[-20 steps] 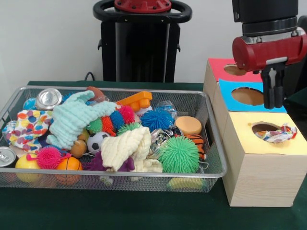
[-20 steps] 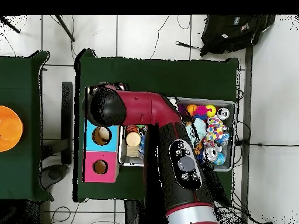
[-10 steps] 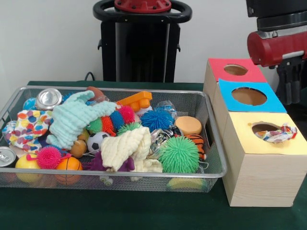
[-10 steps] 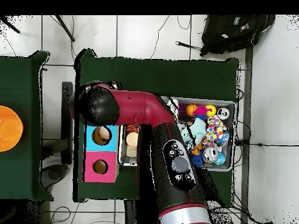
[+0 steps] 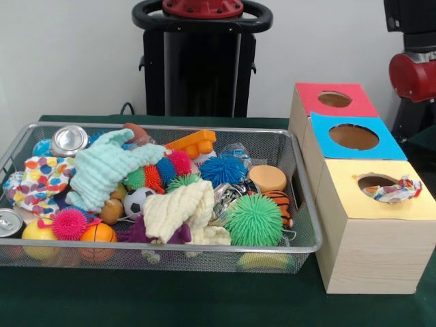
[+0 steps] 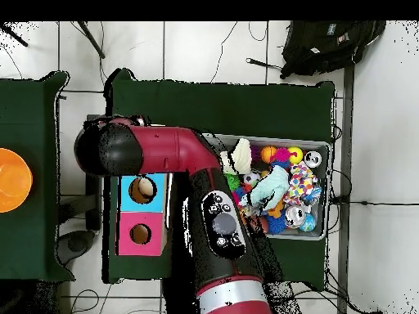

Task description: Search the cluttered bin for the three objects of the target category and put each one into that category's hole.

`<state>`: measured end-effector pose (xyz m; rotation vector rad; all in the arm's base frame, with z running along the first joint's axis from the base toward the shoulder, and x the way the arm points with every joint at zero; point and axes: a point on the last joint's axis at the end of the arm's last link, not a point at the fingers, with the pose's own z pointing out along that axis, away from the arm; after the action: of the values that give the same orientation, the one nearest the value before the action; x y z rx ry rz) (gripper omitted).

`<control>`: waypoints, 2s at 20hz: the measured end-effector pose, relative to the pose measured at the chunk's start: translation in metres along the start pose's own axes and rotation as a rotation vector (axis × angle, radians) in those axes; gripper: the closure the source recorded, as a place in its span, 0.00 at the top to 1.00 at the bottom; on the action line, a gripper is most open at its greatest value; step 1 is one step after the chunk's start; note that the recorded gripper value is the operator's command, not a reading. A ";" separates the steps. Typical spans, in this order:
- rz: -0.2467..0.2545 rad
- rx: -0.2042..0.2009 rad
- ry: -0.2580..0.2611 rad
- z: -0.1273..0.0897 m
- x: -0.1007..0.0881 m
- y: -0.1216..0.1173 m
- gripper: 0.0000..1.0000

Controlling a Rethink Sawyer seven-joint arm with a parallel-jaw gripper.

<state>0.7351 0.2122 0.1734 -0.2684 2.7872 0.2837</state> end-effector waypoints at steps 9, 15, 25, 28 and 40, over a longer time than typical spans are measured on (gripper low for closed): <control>0.013 0.003 -0.002 0.019 -0.006 -0.010 0.00; 0.039 0.011 -0.013 0.021 -0.014 -0.032 0.00; 0.073 0.027 -0.018 0.013 -0.028 -0.066 0.00; 0.073 0.033 -0.022 0.010 -0.033 -0.070 0.00; 0.062 0.042 -0.034 0.008 -0.040 -0.071 0.00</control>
<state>0.7899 0.1515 0.1681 -0.1653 2.7673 0.2426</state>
